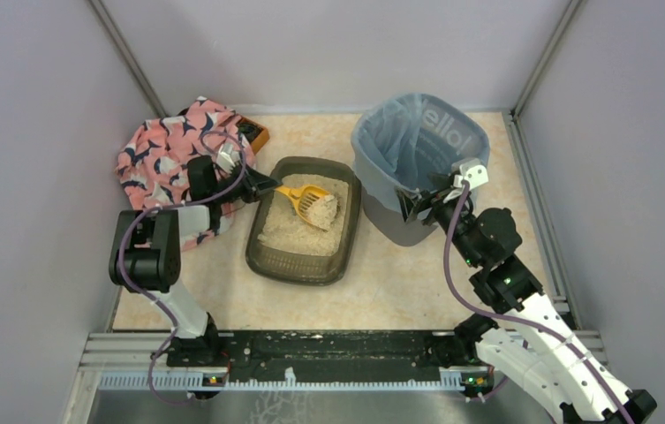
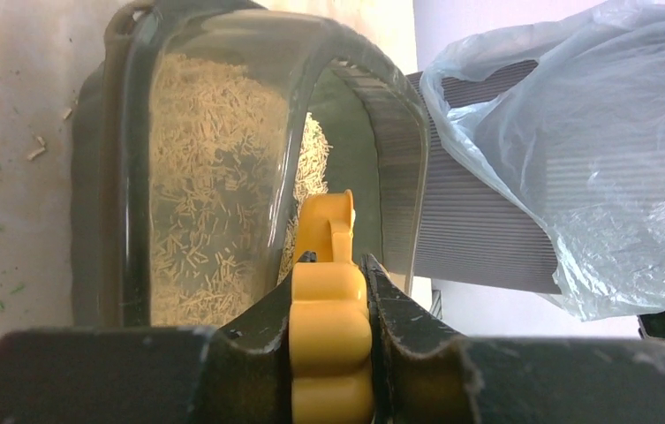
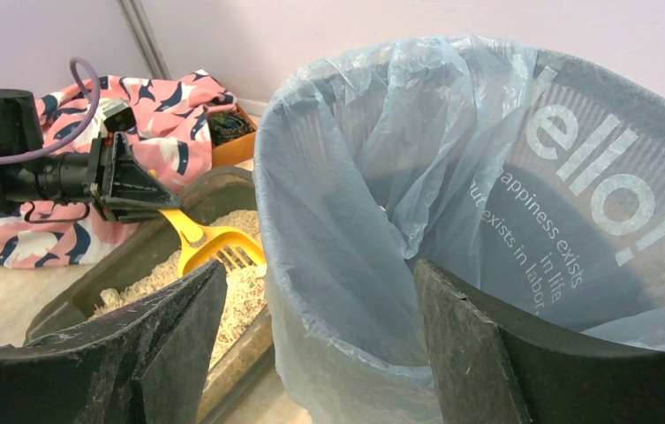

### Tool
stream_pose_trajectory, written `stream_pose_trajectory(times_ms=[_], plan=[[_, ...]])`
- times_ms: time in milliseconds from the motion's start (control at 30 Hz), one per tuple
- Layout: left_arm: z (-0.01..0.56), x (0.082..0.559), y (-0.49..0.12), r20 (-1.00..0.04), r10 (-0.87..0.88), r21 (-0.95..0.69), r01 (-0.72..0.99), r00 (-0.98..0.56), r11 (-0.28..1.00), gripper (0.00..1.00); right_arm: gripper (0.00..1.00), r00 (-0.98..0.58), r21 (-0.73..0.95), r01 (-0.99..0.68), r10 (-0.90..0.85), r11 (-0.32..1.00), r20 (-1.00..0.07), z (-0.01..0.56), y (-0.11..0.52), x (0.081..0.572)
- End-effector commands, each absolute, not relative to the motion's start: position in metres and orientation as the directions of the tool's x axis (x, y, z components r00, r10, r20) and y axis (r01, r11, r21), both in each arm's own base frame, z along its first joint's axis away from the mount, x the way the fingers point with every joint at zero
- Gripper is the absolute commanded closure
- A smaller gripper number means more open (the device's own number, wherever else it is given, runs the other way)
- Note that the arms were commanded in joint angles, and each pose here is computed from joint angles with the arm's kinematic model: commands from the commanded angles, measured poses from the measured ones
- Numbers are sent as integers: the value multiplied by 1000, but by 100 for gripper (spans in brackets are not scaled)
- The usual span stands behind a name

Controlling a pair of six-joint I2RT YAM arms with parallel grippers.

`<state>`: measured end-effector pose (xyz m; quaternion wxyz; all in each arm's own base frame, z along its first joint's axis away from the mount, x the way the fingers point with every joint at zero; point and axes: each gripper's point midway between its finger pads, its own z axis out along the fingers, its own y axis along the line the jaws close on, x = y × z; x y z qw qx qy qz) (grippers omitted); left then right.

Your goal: Clean the litter box

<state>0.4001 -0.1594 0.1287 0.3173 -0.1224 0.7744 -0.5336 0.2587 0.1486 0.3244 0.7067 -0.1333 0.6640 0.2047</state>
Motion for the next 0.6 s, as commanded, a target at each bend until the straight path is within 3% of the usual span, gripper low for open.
stream_pose_trajectory(times_ms=[0,567], plan=[[151,412,-155,-395,-540,-899,191,-743,395,100,22,-17,85,-457,86,886,-996,314,148,259],[162,397,-137,-266,-618,-964,212,-740,161,100,22,-26,84,-461,81,883,-996,309,151,262]])
